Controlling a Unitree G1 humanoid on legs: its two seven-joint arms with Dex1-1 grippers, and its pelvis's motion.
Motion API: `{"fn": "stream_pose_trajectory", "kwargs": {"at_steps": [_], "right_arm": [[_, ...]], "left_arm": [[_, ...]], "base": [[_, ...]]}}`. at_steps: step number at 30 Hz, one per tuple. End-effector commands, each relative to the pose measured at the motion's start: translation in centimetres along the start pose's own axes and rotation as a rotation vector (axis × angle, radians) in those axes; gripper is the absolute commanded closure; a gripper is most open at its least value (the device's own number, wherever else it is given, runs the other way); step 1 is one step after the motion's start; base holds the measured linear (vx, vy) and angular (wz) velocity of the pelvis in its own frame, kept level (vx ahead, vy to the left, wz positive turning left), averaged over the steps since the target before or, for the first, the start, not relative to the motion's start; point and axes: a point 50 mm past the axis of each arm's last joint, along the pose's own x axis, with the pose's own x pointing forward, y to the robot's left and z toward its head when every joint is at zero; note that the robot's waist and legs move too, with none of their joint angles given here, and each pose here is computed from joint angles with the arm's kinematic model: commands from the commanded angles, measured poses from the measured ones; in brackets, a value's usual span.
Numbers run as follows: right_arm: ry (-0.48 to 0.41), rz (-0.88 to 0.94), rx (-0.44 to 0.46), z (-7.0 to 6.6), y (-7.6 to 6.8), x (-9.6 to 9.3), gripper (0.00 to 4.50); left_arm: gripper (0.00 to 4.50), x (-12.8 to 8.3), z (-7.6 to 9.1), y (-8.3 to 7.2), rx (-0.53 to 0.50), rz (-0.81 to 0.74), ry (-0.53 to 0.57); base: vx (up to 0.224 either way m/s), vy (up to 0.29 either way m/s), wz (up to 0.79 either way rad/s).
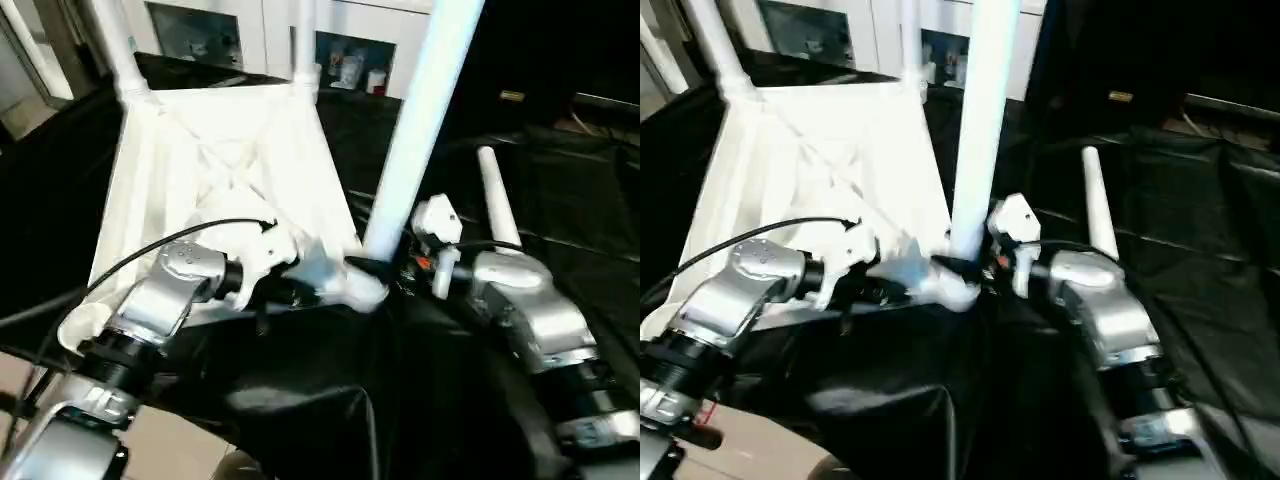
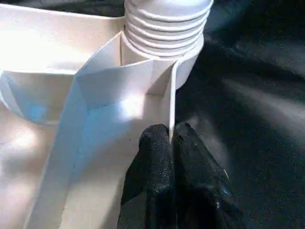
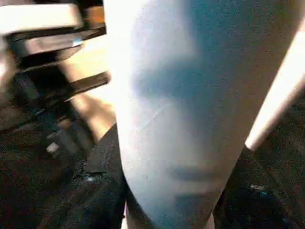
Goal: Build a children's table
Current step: Insert table leg to table base
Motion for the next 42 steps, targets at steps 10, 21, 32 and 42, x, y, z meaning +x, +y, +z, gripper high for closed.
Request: {"fn": "stream_pose_trajectory", "kwargs": {"at_steps": [10,21,32,42], "right_arm": [[0.269,-0.347,0.276,-6.8,0.5,2.0,2.61],[0.294,-0.322,0.287,-6.5,1.5,3.6,2.61],[0.260,-0.334,0.318,-5.8,1.2,3.9,2.26],[0.181,-0.291,0.295,-3.9,0.3,3.6,1.32]], "left_arm": [[4.50,5.9,6.0,-2.4,-0.095,0.175,-0.160],[4.50,6.6,5.9,-2.6,-0.107,0.234,-0.106],[4.50,6.4,6.1,-2.2,-0.092,0.231,-0.116],[4.50,5.5,6.2,-2.1,-0.010,0.176,-0.134]], "base": [[0.000,0.000,0.00],[0.000,0.000,0.00],[0.000,0.000,0.00],[0.000,0.000,0.00]]}}
